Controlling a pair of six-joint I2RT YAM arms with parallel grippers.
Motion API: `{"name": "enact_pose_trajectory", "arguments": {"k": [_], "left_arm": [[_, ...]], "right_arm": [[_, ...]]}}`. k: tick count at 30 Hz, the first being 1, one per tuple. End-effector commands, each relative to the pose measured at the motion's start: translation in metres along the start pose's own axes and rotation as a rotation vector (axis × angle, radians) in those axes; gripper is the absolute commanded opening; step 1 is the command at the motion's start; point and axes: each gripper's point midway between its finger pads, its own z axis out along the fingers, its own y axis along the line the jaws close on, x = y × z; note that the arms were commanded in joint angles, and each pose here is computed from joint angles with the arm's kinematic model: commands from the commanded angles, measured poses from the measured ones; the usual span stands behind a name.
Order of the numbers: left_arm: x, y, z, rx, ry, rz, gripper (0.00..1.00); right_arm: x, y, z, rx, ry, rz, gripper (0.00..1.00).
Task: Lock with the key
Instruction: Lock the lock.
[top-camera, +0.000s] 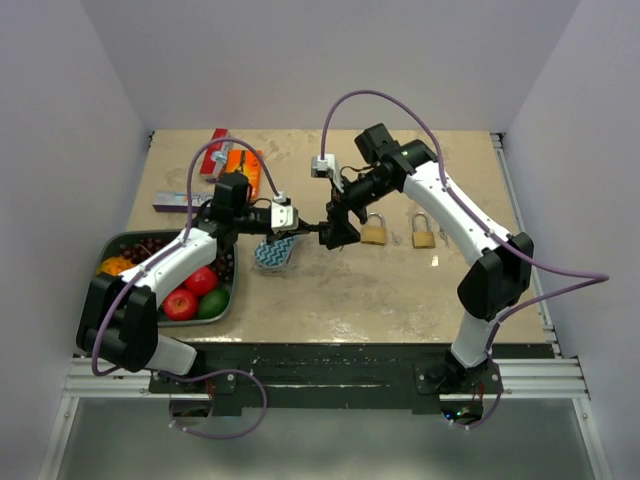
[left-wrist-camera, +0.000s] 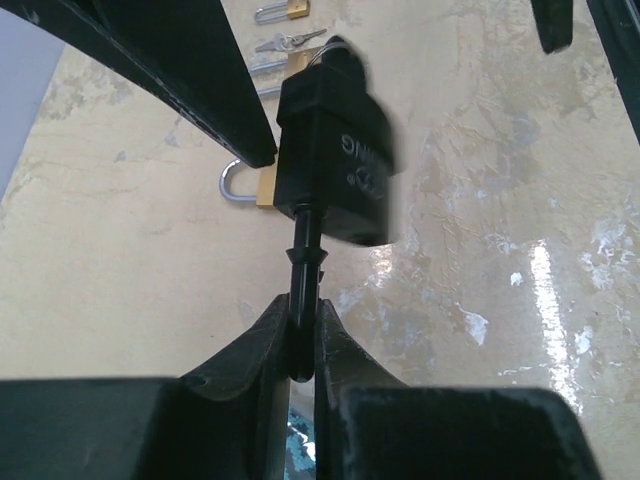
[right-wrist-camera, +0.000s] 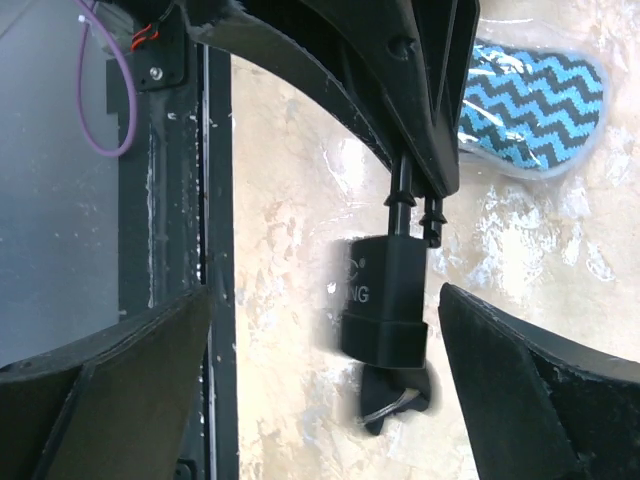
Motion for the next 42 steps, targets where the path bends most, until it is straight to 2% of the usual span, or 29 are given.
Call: {"name": "enact_pose_trajectory", "arguments": {"k": [1,11,19,22,27,28,31,42], "left_arm": [[-0.036,0.006,-0.008,-0.011,-0.099,0.045,0.00],[-0.061,0.000,-0.010,0.061,-0.151,-0.038,0.00],[-0.076,-0.004,-0.010,0.099,-0.168,-0.053,0.00],[-0.078,-0.006,-0.009,0.103,-0.168,-0.050,0.00],[-0.083,-0.006,-0.009,0.110,-0.177,-0.074,0.00],[-0.083,-0.006,-0.009,0.111,-0.177,-0.080,0.00],[-0.086,-0.007,-0.010,0.113,-0.184,-0.084,0.00],[-0.093,-0.003,-0.010,0.103,-0.205,-0.094,0.00]], "right_arm": [[-0.015,0.014,-0.026,0.039,-0.043,-0.129,0.99],[0.005,-0.008,-0.026,0.167,-0.040,-0.266,0.99],[0.008,-0.017,-0.018,0.180,-0.070,-0.271,0.97],[0.004,-0.020,-0.015,0.182,-0.089,-0.263,0.91],[-0.002,-0.025,-0.013,0.199,-0.111,-0.290,0.73],[-0.002,-0.025,-0.013,0.198,-0.110,-0.294,0.66],[0.001,-0.024,-0.011,0.194,-0.097,-0.312,0.59],[0.015,-0.024,-0.005,0.184,-0.031,-0.344,0.65]]}}
